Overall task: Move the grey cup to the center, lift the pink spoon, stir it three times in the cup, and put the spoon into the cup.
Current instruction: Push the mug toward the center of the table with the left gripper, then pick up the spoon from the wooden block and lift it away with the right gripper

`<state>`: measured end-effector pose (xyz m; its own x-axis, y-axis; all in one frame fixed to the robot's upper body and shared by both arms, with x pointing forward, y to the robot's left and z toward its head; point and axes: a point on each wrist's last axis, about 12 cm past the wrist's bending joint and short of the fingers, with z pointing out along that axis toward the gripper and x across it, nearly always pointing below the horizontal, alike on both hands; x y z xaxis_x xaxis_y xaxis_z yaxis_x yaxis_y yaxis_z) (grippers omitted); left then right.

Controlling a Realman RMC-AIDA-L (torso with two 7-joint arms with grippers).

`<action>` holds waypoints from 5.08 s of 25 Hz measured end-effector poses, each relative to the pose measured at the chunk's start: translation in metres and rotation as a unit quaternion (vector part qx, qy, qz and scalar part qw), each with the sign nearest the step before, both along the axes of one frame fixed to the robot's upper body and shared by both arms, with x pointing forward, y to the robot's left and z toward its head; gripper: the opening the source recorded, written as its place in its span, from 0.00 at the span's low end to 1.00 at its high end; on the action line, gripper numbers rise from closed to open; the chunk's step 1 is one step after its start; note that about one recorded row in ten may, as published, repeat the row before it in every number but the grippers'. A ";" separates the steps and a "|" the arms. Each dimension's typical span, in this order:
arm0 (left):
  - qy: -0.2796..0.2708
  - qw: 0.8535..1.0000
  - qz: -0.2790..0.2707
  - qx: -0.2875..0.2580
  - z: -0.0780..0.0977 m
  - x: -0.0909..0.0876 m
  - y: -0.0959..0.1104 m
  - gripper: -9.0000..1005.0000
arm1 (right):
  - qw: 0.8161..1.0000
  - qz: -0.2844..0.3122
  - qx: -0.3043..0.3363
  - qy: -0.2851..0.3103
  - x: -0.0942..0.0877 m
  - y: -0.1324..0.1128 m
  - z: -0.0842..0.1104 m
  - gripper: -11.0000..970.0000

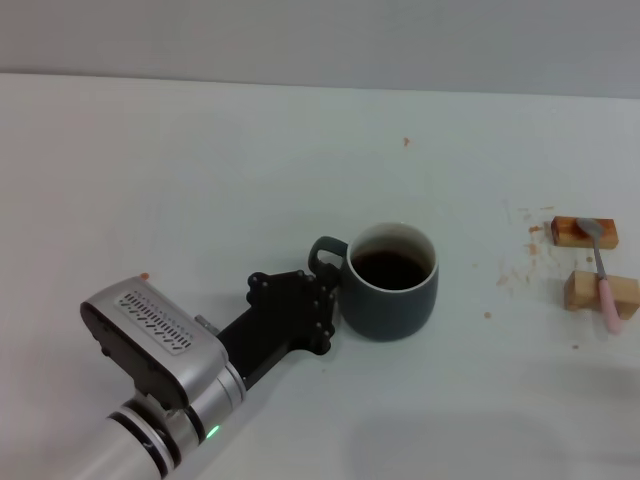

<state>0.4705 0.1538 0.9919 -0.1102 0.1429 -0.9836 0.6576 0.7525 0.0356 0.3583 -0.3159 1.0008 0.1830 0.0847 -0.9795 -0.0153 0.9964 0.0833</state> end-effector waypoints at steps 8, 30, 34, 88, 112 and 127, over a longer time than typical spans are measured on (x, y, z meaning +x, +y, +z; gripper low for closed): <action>-0.003 0.999 0.032 -0.001 -0.001 0.001 0.013 0.01 | 1.000 0.000 0.000 0.001 -0.001 0.000 0.000 0.78; -0.063 0.980 0.187 -0.023 -0.002 -0.015 0.085 0.01 | 1.000 0.021 0.000 0.008 -0.005 0.005 -0.002 0.78; -0.073 0.978 0.196 -0.015 -0.002 -0.018 0.094 0.01 | 1.000 0.024 -0.001 0.004 0.001 0.006 -0.001 0.78; -0.077 0.979 0.189 -0.014 -0.001 -0.015 0.092 0.01 | 0.985 0.086 0.038 0.145 0.031 0.048 -0.031 0.78; -0.077 0.979 0.188 -0.014 -0.001 -0.014 0.092 0.01 | 0.985 0.078 0.039 0.148 0.030 0.046 -0.032 0.78; -0.077 0.979 0.189 -0.014 -0.001 -0.015 0.092 0.01 | 0.985 0.070 0.041 0.154 0.031 0.044 -0.034 0.78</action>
<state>0.4557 0.2461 0.9911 -0.0012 0.0934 -0.9956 0.3204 0.9432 0.0881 0.3894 -0.2722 0.9670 -0.1410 0.1682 -0.9756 -0.1129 0.9763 0.1846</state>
